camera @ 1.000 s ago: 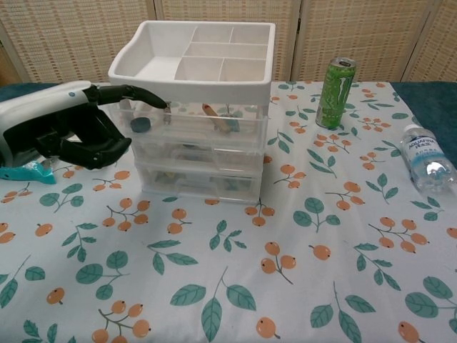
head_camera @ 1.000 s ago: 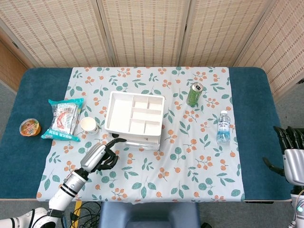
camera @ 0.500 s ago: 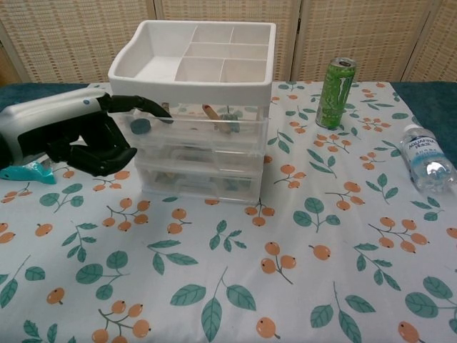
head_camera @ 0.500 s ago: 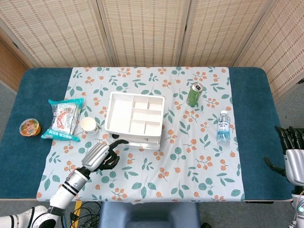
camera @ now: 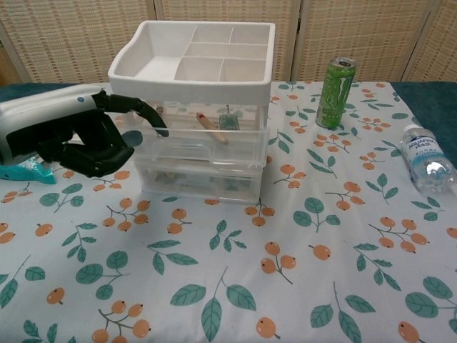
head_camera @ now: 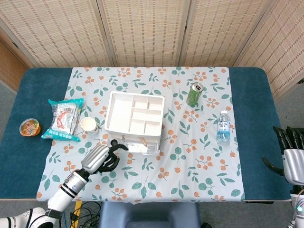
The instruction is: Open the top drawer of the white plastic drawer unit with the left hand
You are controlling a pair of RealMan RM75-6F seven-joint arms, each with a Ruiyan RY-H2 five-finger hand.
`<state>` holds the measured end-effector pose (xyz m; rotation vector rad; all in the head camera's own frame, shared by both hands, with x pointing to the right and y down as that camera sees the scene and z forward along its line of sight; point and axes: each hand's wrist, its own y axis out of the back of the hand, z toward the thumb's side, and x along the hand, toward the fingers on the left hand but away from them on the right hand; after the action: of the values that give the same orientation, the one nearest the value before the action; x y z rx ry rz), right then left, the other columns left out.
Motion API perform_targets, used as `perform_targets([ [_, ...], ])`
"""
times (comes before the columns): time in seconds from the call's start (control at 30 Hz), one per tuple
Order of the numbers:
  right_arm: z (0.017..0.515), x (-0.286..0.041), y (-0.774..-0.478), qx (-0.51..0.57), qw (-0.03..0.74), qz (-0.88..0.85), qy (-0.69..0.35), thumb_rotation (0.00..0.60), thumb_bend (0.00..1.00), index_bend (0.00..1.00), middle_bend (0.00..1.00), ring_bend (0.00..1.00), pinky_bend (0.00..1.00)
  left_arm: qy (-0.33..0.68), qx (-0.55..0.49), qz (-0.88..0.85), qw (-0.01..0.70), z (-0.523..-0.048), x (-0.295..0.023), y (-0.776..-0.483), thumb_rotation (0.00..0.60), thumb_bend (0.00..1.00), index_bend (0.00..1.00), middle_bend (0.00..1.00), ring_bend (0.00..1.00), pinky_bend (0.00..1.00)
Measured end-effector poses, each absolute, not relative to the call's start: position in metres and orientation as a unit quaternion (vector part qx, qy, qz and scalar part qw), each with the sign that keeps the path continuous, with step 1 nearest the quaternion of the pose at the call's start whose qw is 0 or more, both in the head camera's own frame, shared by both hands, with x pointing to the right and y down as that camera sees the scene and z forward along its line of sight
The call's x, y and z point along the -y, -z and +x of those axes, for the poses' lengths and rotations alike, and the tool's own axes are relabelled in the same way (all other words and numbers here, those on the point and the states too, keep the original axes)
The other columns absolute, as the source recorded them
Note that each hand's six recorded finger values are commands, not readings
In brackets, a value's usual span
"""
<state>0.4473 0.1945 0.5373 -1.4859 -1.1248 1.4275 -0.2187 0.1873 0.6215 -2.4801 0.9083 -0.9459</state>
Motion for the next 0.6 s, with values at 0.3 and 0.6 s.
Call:
perform_targets([
  [0.3, 0.448, -0.196, -0.537, 0.443, 0.386, -0.583, -0.561, 0.6, 0.22, 0.05, 0.12, 0.07, 0.01, 0.332, -0.309, -0.875, 0.168, -0.221, -0.199, -0.612, 0.6, 0.57, 0.31, 0.91, 1.0, 1.0],
  [0.6, 0.449, -0.197, -0.537, 0.444, 0.385, -0.582, -0.562, 0.6, 0.22, 0.05, 0.12, 0.07, 0.01, 0.328, -0.306, -0.878, 0.165, -0.222, -0.207, -0.604, 0.6, 0.57, 0.31, 0.91, 1.0, 1.0],
])
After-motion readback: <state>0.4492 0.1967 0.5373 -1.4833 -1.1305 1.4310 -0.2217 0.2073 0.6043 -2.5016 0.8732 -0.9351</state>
